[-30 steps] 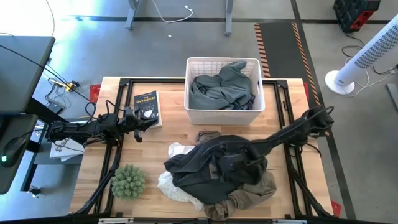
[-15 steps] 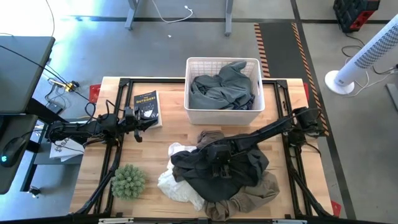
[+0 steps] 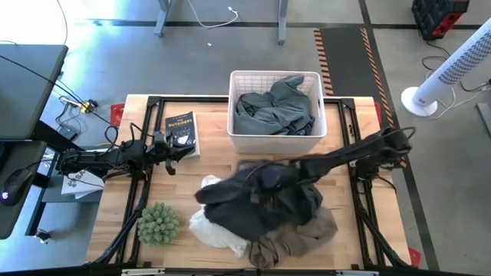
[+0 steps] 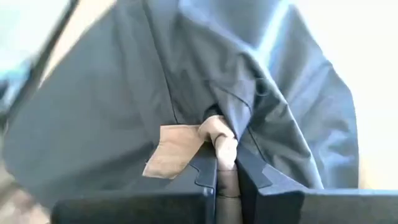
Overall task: Sort clothes
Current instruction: Put the brown and black jacket into the white bin
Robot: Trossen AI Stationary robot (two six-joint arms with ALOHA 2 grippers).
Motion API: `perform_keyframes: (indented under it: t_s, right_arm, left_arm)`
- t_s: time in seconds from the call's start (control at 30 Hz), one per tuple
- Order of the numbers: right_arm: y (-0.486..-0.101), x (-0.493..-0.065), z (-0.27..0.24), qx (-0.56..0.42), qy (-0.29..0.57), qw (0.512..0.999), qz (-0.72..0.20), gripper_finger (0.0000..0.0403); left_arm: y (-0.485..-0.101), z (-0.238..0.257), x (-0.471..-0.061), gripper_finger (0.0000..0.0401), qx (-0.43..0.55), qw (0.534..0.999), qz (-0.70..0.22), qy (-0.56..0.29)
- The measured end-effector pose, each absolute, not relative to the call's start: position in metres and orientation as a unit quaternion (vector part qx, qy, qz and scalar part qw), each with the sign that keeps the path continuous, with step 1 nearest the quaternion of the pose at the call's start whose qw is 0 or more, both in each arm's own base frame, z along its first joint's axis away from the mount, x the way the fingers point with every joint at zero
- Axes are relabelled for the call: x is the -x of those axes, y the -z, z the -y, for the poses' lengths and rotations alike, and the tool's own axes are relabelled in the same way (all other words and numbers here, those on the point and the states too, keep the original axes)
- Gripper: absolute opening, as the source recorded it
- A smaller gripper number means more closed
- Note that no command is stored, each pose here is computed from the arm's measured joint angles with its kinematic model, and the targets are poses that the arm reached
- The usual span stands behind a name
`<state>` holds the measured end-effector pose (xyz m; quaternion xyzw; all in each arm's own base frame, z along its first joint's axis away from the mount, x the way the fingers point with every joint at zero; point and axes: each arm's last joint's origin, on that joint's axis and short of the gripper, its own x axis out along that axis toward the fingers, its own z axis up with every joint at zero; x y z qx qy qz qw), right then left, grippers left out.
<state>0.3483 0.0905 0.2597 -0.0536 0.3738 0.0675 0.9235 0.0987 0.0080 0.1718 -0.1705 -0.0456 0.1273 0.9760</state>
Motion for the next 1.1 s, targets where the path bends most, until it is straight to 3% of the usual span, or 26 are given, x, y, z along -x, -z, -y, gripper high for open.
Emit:
perform_keyframes:
  t_s: [0.27, 0.6, 0.73, 0.9, 1.0, 1.1]
  right_arm:
    - [-0.411, -0.317, -0.076, 0.150, 0.074, 0.978, -0.128, 0.0010]
    - [-0.539, -0.281, -0.037, 0.257, 0.214, 0.934, 0.124, 0.0010]
    - [-0.570, -0.265, -0.004, 0.273, 0.259, 0.908, 0.184, 0.0010]
    - [-0.592, -0.248, 0.048, 0.269, 0.376, 0.861, 0.210, 0.0010]
    - [-0.585, -0.249, 0.079, 0.237, 0.437, 0.851, 0.172, 0.0010]
    - [-0.556, -0.262, 0.108, 0.195, 0.443, 0.873, 0.055, 0.0010]
  left_arm:
    - [-0.172, -0.008, -0.099, 0.0010, 0.170, 0.976, 0.045, -0.127]
    - [-0.172, -0.008, -0.099, 0.0010, 0.170, 0.975, 0.047, -0.134]
    - [-0.172, -0.008, -0.099, 0.0010, 0.170, 0.975, 0.047, -0.134]
    - [-0.172, -0.008, -0.099, 0.0010, 0.170, 0.975, 0.047, -0.134]
    - [-0.172, -0.008, -0.099, 0.0010, 0.169, 0.975, 0.046, -0.134]
    - [-0.171, -0.008, -0.099, 0.0010, 0.162, 0.977, 0.043, -0.135]
